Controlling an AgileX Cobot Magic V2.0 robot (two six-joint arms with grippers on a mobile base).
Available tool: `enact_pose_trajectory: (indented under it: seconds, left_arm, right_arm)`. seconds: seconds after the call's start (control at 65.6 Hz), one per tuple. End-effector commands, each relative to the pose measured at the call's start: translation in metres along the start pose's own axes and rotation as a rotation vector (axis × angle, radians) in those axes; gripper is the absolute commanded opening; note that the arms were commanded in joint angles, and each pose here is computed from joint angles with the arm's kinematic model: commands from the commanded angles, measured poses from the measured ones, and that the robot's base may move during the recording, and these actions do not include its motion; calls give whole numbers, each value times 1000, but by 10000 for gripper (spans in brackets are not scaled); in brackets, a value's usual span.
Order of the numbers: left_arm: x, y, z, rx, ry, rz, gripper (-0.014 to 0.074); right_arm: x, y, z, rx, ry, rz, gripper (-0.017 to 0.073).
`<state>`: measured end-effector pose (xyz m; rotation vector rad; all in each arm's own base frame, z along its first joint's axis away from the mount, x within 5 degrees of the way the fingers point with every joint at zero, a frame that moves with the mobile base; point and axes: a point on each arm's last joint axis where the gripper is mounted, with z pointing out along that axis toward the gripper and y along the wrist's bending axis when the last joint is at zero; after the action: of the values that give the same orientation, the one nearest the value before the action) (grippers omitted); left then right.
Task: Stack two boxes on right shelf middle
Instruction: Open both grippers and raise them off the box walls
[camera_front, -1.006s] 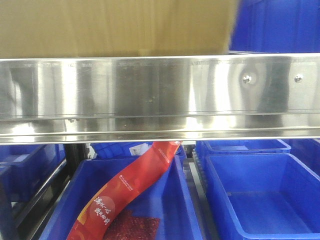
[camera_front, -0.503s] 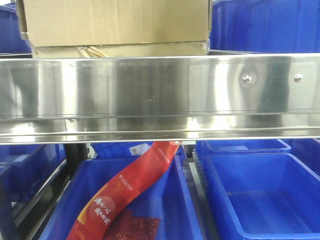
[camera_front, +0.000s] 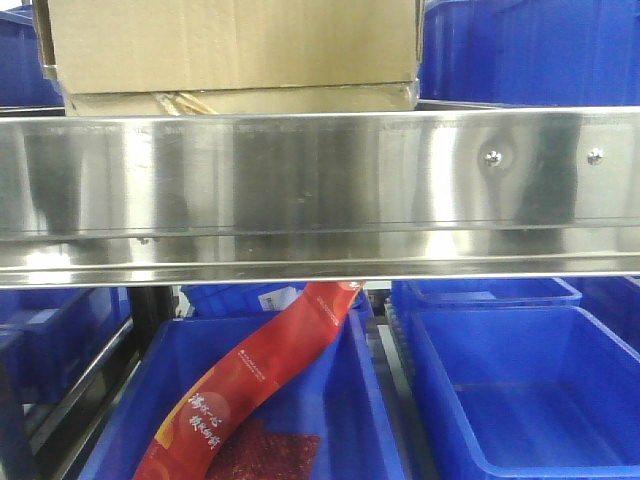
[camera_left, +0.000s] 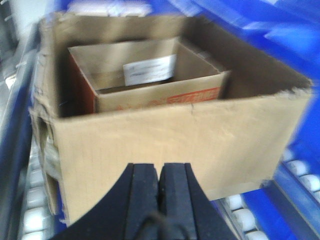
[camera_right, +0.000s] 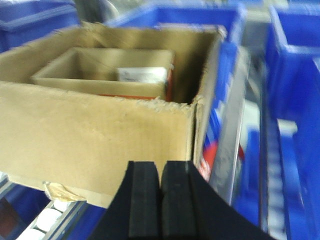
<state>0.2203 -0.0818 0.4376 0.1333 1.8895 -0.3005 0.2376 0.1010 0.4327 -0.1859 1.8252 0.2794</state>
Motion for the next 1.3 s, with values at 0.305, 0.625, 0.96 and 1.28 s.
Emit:
enact_pose_trajectory:
  seconds: [0.305,0.625,0.96,1.28]
  left_arm:
    - [76,18,-83,80,-217,4,-96]
    - [85,24,-124,100,-338,-5,-96]
    - [85,24,-124,100,-340,-5,-96]
    - [85,24,-124,100,-340,-5,-96]
  right_arm:
    - [57,-38,-89,68,-161,-5,-160]
    - [68,-42,-154,72,-302,12,-160]
    - [63,-41,-166,51,-388,-2,-160]
    - [94,-50,-163,187,-253,-217,-160]
